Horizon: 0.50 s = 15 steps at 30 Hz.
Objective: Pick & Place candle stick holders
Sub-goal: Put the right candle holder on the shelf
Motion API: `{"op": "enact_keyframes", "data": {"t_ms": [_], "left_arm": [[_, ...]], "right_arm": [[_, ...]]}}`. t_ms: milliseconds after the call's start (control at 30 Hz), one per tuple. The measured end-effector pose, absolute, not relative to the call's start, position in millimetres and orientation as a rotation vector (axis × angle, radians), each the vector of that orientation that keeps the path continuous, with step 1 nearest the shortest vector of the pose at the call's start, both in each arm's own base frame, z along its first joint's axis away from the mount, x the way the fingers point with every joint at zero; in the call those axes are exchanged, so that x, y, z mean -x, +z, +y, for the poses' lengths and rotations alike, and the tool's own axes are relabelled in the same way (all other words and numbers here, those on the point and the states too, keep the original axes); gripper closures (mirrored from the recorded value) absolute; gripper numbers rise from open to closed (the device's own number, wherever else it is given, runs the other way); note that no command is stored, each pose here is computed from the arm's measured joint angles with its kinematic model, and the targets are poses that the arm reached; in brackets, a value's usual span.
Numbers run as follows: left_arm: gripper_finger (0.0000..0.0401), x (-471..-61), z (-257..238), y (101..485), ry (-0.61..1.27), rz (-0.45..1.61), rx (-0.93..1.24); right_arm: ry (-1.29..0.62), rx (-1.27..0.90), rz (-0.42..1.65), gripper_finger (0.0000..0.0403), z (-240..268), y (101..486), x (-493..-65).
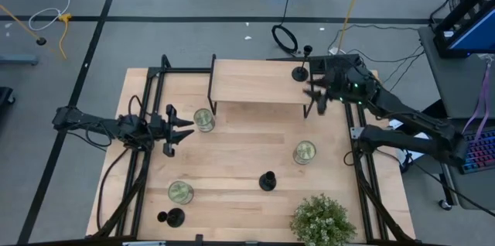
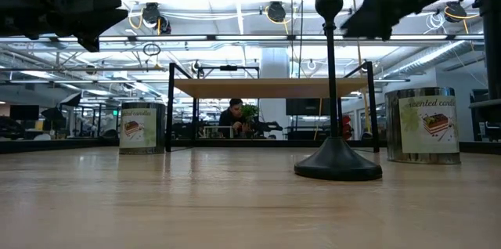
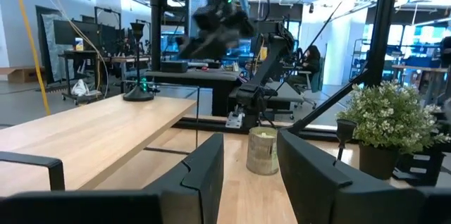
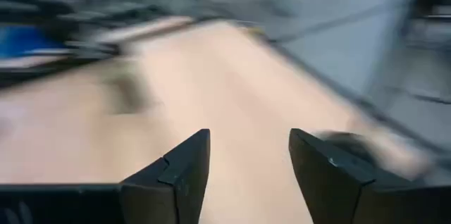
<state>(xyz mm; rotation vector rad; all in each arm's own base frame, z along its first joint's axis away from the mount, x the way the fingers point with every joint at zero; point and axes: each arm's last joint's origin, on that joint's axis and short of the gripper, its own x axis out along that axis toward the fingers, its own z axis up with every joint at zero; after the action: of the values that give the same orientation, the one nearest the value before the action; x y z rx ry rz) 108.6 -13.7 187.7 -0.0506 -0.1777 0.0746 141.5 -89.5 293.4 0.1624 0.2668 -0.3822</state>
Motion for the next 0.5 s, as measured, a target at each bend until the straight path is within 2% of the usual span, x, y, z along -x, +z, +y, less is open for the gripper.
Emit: {"op": "enact_keyframes", "data": {"t_ms": [233, 333, 500], "left_arm": [[0.0265, -108.6, -13.7, 187.7, 0.074, -0.178, 0.051], [0.0265, -108.2, -14.2, 190.4, 0.052, -0.207, 0.080], [0.0265, -109.6, -18.6, 204.2, -0.088, -0.299, 0.102]], "right_arm": [[0.266, -0.215, 0.223, 0.0229, -44.6, 297.7, -149.6], [0.368, -0.201, 0.200, 0.0230, -25.2, 278.5, -162.4], [0.510, -0.176, 0.081, 0.0226, 10.7, 237.0, -176.9]]}}
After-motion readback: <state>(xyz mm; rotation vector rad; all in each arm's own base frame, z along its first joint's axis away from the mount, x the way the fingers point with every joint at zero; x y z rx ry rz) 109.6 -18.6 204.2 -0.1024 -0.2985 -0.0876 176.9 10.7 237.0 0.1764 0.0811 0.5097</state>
